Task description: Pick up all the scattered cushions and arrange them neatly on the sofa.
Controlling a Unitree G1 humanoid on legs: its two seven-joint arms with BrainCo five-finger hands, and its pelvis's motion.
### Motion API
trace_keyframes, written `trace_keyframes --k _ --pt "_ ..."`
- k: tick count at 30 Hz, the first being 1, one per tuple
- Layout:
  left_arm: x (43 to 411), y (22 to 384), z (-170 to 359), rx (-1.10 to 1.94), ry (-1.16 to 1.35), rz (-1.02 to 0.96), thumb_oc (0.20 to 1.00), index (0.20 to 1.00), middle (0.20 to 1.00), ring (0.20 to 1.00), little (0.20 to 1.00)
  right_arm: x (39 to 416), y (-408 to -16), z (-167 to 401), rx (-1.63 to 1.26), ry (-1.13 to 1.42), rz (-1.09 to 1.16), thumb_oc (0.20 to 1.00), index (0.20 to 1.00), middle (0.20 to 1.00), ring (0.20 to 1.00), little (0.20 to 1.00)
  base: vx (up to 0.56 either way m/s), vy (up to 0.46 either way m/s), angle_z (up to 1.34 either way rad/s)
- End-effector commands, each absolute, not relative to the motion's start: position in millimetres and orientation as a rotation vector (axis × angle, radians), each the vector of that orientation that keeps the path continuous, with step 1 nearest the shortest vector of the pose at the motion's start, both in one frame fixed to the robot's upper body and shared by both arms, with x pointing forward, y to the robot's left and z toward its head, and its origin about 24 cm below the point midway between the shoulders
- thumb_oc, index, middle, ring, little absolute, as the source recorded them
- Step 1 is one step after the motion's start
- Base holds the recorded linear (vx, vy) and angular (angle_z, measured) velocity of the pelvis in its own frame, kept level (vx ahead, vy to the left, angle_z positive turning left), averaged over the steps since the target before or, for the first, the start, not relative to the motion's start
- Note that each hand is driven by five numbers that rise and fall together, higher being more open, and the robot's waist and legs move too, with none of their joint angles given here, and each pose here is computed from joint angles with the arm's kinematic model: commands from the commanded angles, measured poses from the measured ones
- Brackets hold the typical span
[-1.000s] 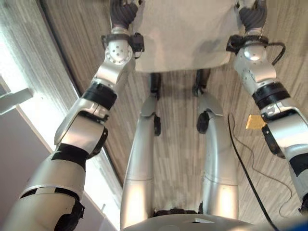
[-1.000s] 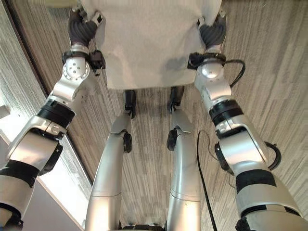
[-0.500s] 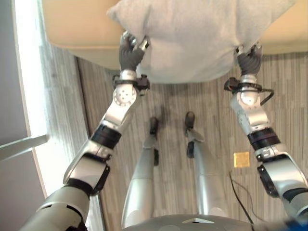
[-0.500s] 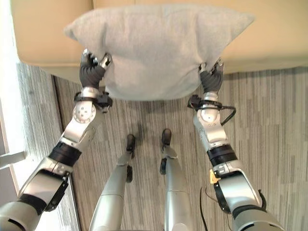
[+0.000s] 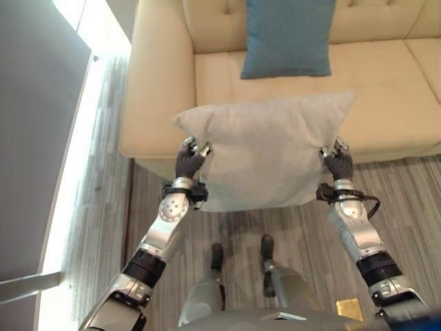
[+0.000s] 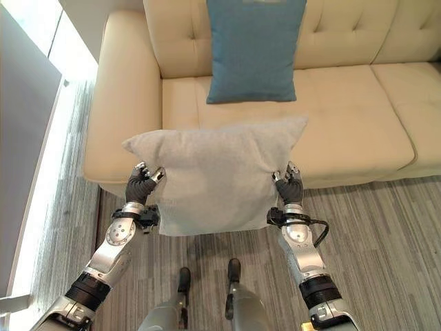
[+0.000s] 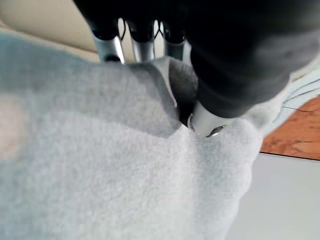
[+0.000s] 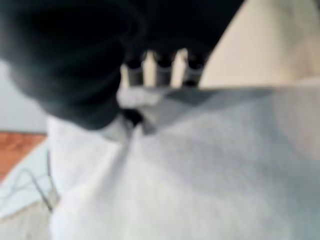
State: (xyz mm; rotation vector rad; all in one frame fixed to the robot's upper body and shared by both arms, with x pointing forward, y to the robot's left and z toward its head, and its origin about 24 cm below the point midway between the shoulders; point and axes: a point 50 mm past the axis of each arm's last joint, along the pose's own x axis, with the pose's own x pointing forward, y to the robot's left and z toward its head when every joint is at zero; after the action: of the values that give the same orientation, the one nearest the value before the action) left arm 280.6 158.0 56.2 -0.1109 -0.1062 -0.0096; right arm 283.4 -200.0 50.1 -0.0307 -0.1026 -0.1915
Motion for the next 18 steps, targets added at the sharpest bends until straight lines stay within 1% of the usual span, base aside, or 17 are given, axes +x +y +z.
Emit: trace_keyframes --k 1,7,13,18 --pt "283.5 141.9 86.3 -0.126 -0.269 -0.124 0.200 0.200 0.200 0.200 0.200 282.2 -179.2 78.7 -0.001 -0.270 -0.064 0.200 0.200 0.200 0.200 0.200 0.05 -0.017 -0.07" --pt "276.7 144.0 70.2 -0.110 -0.198 -0.109 0.200 0.200 0.200 0.200 0.200 277.1 -188.4 67.6 -0.028 -0.220 -0.114 0.200 0.200 0.200 0.200 0.200 0.03 0.066 -0.29" --pt "265.7 142.7 57.8 -0.116 -0.152 -0.149 0.200 0.200 0.200 0.200 0.200 271.5 -194.6 59.2 -0.035 -0.177 -0.113 0.200 0.200 0.200 0.200 0.200 0.05 0.211 -0.90" --pt "264.1 145.2 57.9 -0.113 -0.147 -0.155 0.200 0.200 0.200 0.200 0.200 271.0 -190.7 55.7 -0.038 -0.159 -0.099 0.200 0.200 0.200 0.200 0.200 -0.02 0.167 -0.90"
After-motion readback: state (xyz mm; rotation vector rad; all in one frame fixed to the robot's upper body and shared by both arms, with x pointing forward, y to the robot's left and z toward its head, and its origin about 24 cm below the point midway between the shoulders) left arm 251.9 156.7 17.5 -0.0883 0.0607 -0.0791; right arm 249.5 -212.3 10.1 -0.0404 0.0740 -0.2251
